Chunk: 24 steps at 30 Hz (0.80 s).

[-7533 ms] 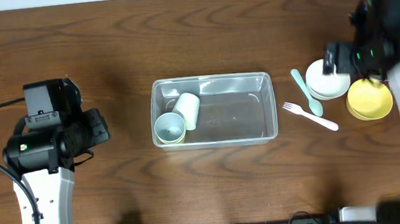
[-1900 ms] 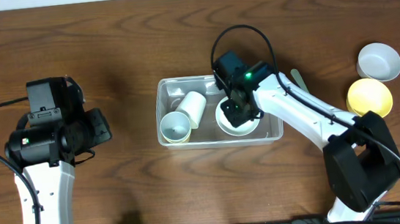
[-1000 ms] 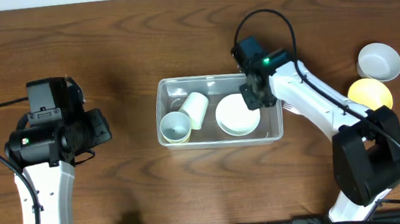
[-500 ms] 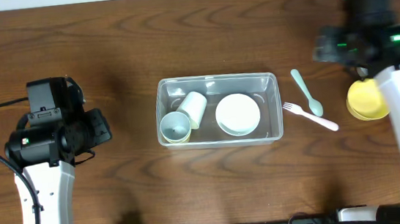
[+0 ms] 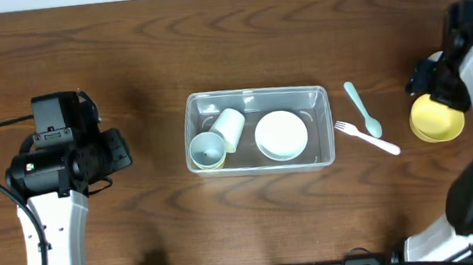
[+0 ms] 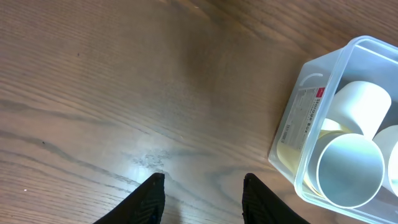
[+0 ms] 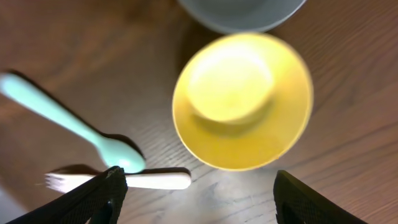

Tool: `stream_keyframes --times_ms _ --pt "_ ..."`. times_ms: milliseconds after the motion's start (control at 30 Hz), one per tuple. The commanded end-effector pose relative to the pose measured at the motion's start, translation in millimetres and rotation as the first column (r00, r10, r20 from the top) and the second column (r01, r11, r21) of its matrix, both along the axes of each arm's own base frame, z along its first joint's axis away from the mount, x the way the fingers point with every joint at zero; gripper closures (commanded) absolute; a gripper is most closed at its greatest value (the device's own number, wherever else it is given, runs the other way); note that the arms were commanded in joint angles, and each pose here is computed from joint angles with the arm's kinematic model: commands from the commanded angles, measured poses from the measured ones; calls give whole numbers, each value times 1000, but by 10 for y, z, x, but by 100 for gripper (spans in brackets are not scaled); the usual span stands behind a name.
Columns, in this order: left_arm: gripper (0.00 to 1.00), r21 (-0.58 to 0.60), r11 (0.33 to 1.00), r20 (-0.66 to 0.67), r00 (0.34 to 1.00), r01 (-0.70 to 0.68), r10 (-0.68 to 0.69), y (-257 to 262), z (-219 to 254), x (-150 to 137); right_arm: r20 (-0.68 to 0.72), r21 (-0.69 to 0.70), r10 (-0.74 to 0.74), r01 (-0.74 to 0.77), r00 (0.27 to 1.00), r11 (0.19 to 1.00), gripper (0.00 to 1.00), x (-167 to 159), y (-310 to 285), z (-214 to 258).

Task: Pack container
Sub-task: 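Move the right gripper back to the yellow bowl and grasp it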

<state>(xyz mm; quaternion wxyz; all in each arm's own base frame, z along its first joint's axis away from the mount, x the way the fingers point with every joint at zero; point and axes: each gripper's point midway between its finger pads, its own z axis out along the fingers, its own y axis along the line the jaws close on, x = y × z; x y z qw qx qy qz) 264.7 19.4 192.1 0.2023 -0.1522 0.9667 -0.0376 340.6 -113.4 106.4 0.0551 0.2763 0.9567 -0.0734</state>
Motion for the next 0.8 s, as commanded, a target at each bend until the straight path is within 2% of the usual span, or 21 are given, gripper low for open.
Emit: stream_keyframes --times_ms 0,200,333,400,533,700,733,767 --pt "59 -2 1000 -3 1000 19 -19 -7 -4 5 -74 20 13 -11 997 1000 23 -32 -9 -256" --pt "58 -2 1000 -3 1000 19 -19 -7 -4 5 -177 68 19 -7 984 998 25 -83 38 -631" --pt "58 -2 1000 -4 1000 19 -19 -7 -4 4 -208 110 24 0 978 994 31 -100 101 -776" --pt "58 -2 1000 -6 1000 19 -19 -7 -6 -1 -219 113 25 0 975 994 41 -110 104 -815" --pt "58 -3 1000 -7 1000 19 -19 -8 -8 -4 -225 116 33 -7 974 993 68 -114 104 -835" --pt "58 -3 1000 -7 1000 19 -19 -8 -8 -4 -225 117 36 -10 974 993 94 -115 105 -833" --pt "59 -3 1000 -7 1000 19 -19 -8 -8 -4 -225 117 36 -10 974 993 99 -115 105 -833" --pt "59 -3 1000 -7 1000 19 -19 -8 -8 -4 -225 117 36 -10 974 993 99 -115 105 -833"
